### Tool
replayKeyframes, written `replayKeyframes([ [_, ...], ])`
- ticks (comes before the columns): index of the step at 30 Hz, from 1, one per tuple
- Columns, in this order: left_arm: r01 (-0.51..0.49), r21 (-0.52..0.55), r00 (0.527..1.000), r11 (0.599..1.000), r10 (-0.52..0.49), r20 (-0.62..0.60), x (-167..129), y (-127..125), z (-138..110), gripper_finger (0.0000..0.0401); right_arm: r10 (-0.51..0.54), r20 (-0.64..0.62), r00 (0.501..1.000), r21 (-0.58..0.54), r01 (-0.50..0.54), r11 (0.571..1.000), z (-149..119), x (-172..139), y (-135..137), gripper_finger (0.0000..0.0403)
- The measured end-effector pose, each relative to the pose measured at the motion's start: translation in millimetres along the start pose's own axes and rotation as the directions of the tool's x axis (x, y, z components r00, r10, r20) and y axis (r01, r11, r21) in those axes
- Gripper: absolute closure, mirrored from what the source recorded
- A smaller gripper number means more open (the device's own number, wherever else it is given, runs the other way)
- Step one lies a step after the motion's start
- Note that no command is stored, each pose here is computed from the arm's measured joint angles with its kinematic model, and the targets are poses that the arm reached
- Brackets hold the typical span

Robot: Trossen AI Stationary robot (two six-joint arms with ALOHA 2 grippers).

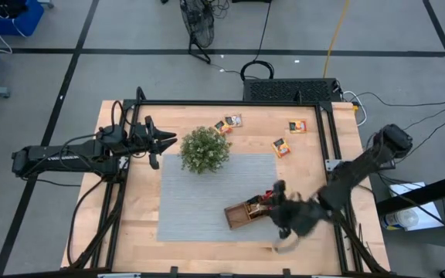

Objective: Pick & Place Tea
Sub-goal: Put the apple tea sachet into the brown organizer

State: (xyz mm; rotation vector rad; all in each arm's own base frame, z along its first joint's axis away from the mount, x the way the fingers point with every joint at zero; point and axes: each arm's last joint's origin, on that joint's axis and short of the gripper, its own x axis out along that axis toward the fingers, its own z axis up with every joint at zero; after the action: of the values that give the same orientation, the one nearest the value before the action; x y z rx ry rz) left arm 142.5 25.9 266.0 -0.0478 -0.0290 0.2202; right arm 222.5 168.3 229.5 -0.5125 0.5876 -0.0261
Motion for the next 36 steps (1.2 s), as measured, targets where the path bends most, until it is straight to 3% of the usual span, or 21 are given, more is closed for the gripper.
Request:
replayKeyframes([
  [3,0.0,0.0,1.0,1.0,0.0,0.0,-0.1,0.0,0.0,0.0313,0.208,-0.143,0.968,0.229,-0.172,0.958,-12.3,15.5,-21.3,0.0304],
  [6,0.0,0.0,1.0,1.0,0.0,0.0,0.0,0.1,0.0,0.0313,0.323,-0.29,0.901,0.343,-0.218,0.914,-28.6,31.1,-27.9,0.0297],
  [10,0.0,0.0,1.0,1.0,0.0,0.0,0.0,0.1,0.0,0.0313,0.451,-0.335,0.827,0.406,-0.305,0.862,-35.5,42.4,-23.0,0.0272],
  [16,0.0,0.0,1.0,1.0,0.0,0.0,0.0,0.0,0.0,0.0313,0.468,-0.31,0.828,0.415,-0.325,0.85,-33.3,45.0,-21.1,0.0242],
  [24,0.0,0.0,1.0,1.0,0.0,0.0,0.0,0.0,0.0,0.0313,0.469,-0.268,0.841,0.409,-0.341,0.846,-29.0,45.2,-21.8,0.0256],
  [28,0.0,0.0,1.0,1.0,0.0,0.0,0.0,0.0,0.0,0.0313,0.469,-0.268,0.842,0.392,-0.349,0.851,-29.0,45.2,-21.8,0.0285],
  [34,0.0,0.0,1.0,1.0,0.0,0.0,0.0,0.0,0.0,0.0313,0.469,-0.258,0.845,0.342,-0.374,0.862,-28.0,45.4,-21.8,0.0383],
  [36,0.0,0.0,1.0,1.0,0.0,0.0,0.0,0.0,0.0,0.0313,0.469,-0.242,0.849,0.328,-0.383,0.864,-26.5,45.9,-21.8,0.039],
])
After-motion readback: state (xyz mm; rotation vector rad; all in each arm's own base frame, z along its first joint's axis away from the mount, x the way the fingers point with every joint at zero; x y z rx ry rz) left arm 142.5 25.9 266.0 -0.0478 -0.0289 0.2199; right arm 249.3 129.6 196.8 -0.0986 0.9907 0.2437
